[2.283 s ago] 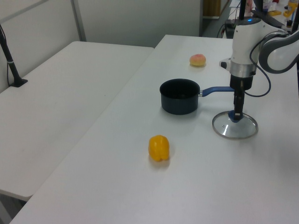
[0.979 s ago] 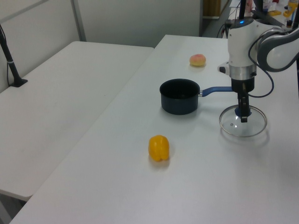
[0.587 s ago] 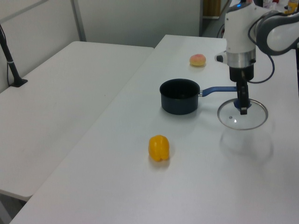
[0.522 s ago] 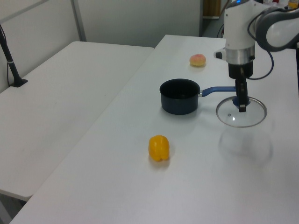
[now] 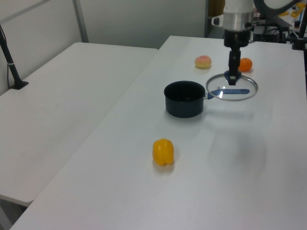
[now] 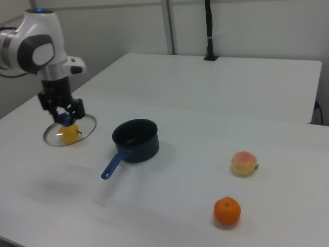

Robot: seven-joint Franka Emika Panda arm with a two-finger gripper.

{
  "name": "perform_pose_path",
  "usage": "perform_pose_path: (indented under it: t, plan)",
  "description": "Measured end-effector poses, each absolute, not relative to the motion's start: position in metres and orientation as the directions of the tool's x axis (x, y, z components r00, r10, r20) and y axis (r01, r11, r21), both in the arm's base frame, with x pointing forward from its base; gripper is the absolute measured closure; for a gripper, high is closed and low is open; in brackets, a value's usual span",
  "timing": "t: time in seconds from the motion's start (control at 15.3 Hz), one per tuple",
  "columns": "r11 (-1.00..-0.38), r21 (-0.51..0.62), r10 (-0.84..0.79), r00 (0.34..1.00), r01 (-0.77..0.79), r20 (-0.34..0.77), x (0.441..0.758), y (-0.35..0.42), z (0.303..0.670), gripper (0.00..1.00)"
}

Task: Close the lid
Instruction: 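Carry the lid over the saucepan and lower it onto the rim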

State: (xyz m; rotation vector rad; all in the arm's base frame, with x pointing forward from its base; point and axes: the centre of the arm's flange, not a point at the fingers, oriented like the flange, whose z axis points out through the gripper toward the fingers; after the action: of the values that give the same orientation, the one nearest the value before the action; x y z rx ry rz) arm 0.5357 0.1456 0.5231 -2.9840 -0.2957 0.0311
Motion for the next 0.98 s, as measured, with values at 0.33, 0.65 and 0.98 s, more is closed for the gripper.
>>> perform_pose_path:
  t: [0.33,0.65,0.98]
  plan:
    - [-0.982,-0.155,0.108,0.994,0.109,0.016,0.596,0.101,0.536,0.38]
    - [-0.986,-0.151,0.085,0.996,0.078,-0.042,0.649,0.087,0.518,0.38]
    - [-0.986,-0.149,0.081,0.995,0.072,-0.059,0.679,0.089,0.488,0.38]
